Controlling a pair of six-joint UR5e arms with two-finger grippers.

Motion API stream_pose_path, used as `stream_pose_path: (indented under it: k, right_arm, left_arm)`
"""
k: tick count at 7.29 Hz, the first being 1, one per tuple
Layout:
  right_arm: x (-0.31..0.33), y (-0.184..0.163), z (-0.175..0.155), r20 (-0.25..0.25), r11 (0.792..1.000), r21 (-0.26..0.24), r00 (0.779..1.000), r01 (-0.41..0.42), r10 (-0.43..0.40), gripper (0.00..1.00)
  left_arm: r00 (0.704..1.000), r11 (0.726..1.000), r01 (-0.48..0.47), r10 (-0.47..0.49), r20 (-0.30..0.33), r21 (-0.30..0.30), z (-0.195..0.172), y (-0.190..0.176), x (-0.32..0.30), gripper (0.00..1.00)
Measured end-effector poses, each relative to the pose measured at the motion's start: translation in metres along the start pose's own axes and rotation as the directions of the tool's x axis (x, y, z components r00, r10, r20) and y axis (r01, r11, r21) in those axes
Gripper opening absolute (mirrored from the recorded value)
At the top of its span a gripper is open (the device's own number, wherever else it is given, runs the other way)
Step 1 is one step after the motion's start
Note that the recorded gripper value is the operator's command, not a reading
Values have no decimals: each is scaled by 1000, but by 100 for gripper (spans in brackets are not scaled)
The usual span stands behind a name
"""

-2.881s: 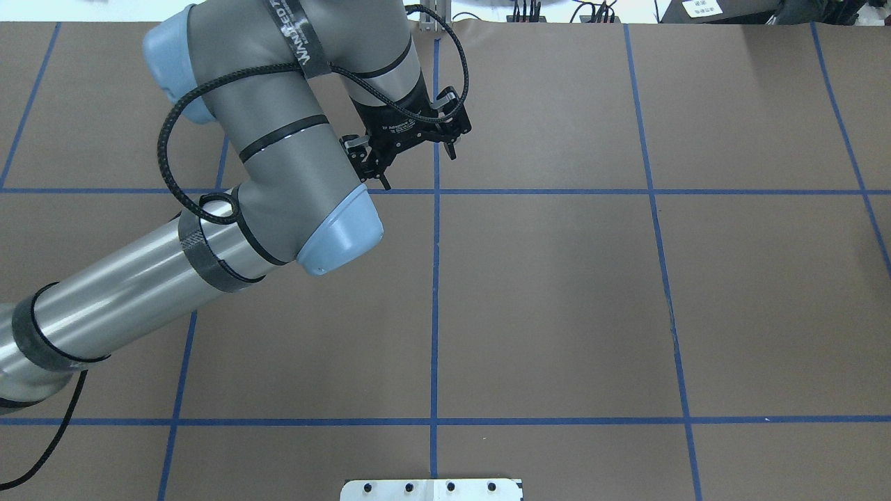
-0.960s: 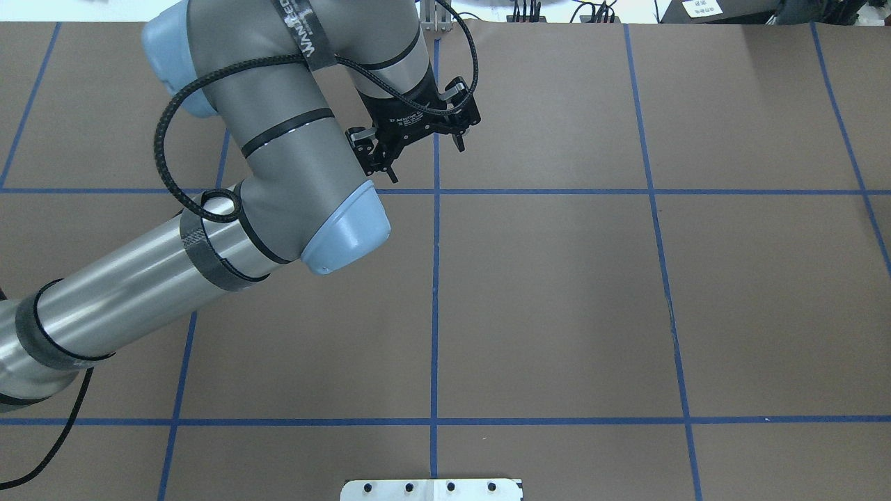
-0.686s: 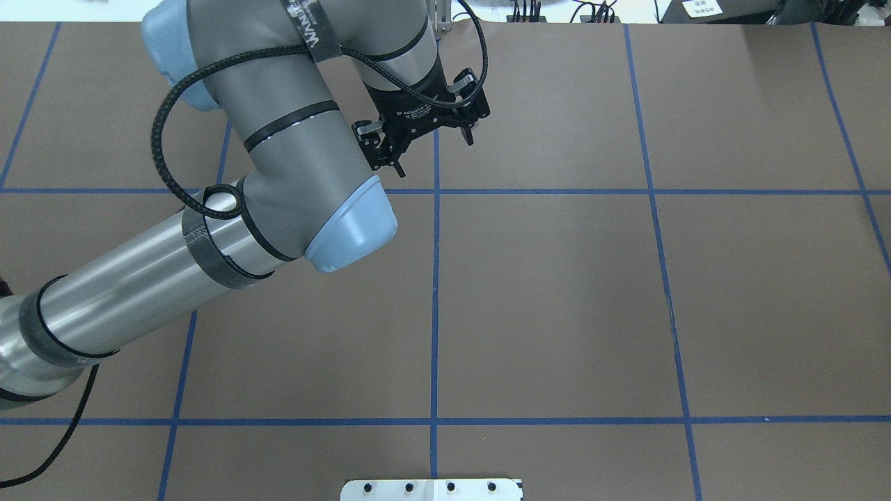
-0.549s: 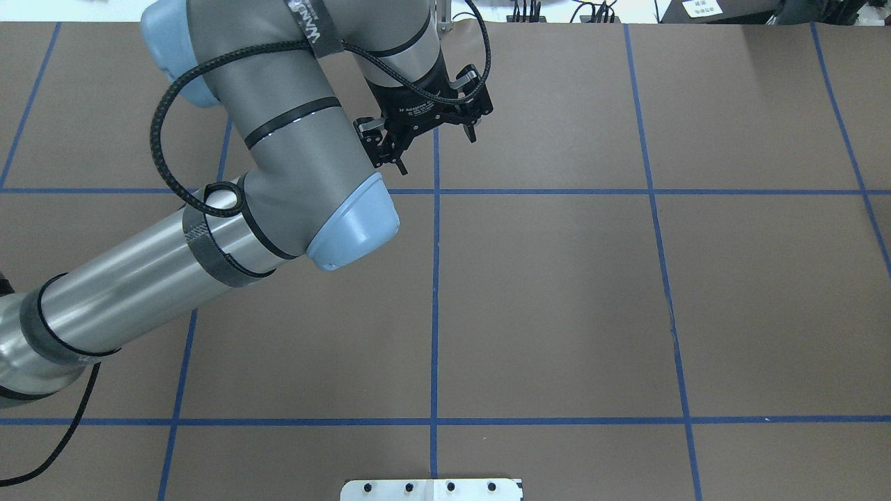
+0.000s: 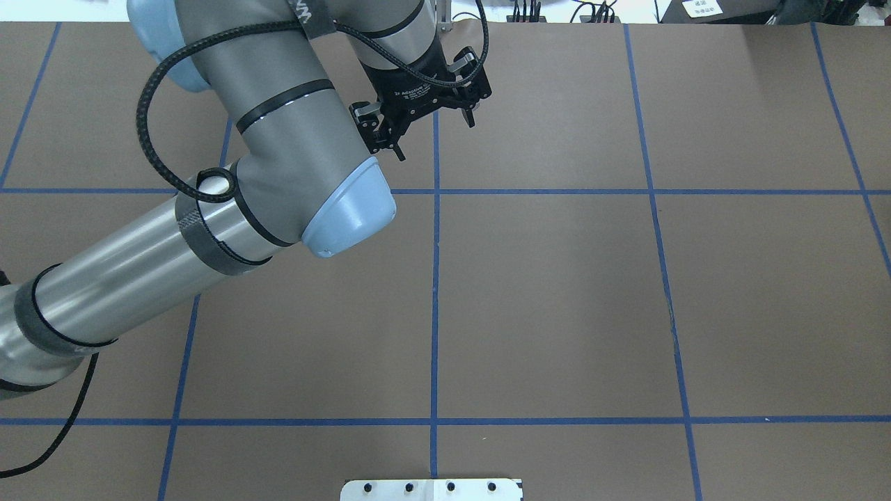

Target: Left arm hands cup to right arm to dump lemon

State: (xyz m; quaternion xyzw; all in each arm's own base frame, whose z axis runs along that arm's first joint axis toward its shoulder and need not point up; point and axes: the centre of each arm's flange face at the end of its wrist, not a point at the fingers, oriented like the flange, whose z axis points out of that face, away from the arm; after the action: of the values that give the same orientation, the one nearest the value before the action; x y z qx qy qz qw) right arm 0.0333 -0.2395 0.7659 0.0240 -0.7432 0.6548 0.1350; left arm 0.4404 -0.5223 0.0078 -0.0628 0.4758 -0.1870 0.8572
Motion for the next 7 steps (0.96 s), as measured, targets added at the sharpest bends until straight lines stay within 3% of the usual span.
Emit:
stream_pose_path:
  k: [4, 5, 7]
  right_arm:
    - [-2, 3, -5, -17, 998, -16, 998, -54, 54, 37]
    - [2, 10, 0, -42, 999, -15, 999, -31, 31, 39]
    - [9, 39, 19, -86, 993, 12, 989, 120, -118, 41]
  left_arm:
    - [1000, 1000, 0, 0, 0, 0, -1, 0, 1, 100]
    - [1000, 1000, 0, 0, 0, 0, 0, 0, 1, 100]
    - [1000, 1000, 0, 0, 2, 0, 1, -1, 0, 100]
